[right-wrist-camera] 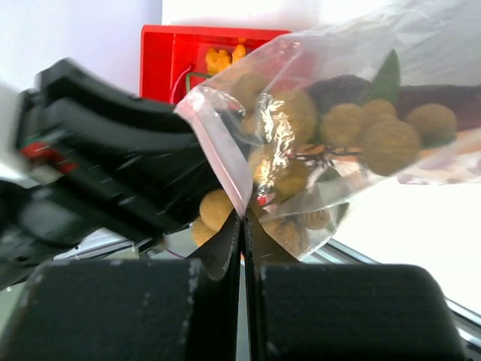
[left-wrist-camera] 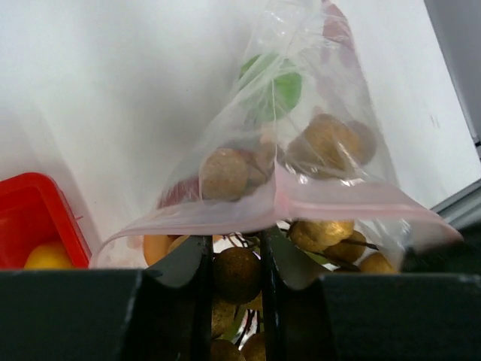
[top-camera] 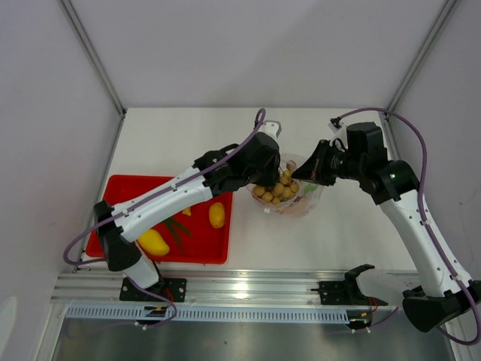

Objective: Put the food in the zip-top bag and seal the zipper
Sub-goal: Place the fake fruit in the zipper food storage bag, then adjust the zipper food storage bag at the center of the board.

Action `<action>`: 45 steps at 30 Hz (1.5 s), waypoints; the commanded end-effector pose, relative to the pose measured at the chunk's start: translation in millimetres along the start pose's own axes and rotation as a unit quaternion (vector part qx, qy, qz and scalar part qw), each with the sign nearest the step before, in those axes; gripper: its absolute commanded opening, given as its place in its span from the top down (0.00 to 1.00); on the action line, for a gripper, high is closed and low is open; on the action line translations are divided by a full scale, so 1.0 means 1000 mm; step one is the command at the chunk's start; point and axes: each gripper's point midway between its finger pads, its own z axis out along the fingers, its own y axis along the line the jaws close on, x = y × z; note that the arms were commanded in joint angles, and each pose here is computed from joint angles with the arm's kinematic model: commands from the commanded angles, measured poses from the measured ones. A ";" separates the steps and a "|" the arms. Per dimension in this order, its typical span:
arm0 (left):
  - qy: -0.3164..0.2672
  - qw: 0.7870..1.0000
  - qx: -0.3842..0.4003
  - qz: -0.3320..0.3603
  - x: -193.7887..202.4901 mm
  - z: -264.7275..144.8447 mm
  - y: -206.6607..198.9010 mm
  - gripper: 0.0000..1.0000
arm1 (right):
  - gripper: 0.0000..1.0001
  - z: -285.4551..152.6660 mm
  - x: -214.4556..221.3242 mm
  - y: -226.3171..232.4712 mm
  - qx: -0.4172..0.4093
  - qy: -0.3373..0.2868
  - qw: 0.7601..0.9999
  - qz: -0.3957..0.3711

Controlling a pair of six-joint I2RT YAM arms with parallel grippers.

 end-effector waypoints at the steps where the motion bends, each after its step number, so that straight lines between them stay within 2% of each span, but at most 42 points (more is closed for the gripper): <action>1: 0.010 0.999 -0.029 0.036 -0.001 0.009 0.006 0.99 | 1.00 -0.020 -0.016 0.022 -0.010 -0.038 0.999 -0.035; 5: 0.005 0.999 -0.022 0.036 0.001 0.018 0.003 0.99 | 1.00 -0.027 -0.024 0.022 0.019 -0.053 0.997 -0.048; 10: 0.007 0.999 -0.012 0.047 0.003 0.021 0.000 0.97 | 1.00 -0.034 -0.031 0.033 0.015 -0.070 0.996 -0.056; 11: 0.003 0.999 -0.002 0.050 0.002 0.019 -0.004 0.89 | 1.00 -0.034 -0.032 0.032 0.020 -0.072 0.996 -0.058; 12: 0.005 0.999 0.009 0.051 0.005 0.014 -0.005 0.86 | 1.00 -0.033 -0.034 0.027 0.033 -0.077 0.995 -0.060; 15: -0.015 0.997 0.062 0.053 0.004 -0.009 -0.020 0.54 | 1.00 -0.028 -0.036 0.007 0.073 -0.082 0.992 -0.064; 16: -0.020 0.996 0.072 0.051 0.003 -0.016 -0.023 0.40 | 1.00 -0.026 -0.034 0.000 0.086 -0.080 0.991 -0.062; 18: -0.019 0.994 0.089 0.052 0.008 -0.023 -0.025 0.31 | 1.00 -0.025 -0.033 -0.005 0.095 -0.080 0.990 -0.062; 19: -0.022 0.993 0.102 0.050 0.006 -0.032 -0.027 0.23 | 1.00 -0.025 -0.032 -0.004 0.092 -0.080 0.991 -0.061; 21: -0.018 0.993 0.101 0.052 0.012 -0.035 -0.024 0.18 | 1.00 -0.027 -0.030 -0.001 0.083 -0.077 0.992 -0.060; 27: -0.046 0.992 0.106 0.049 0.009 -0.057 -0.012 0.13 | 1.00 -0.034 -0.025 0.003 0.074 -0.076 0.993 -0.059; 39: -0.181 0.975 0.123 0.035 -0.041 -0.145 0.012 0.08 | 1.00 -0.030 -0.020 -0.032 0.131 -0.071 0.987 -0.059; 45: -0.199 0.976 0.073 0.039 -0.042 -0.146 0.036 0.05 | 1.00 -0.029 -0.022 -0.031 0.122 -0.072 0.989 -0.052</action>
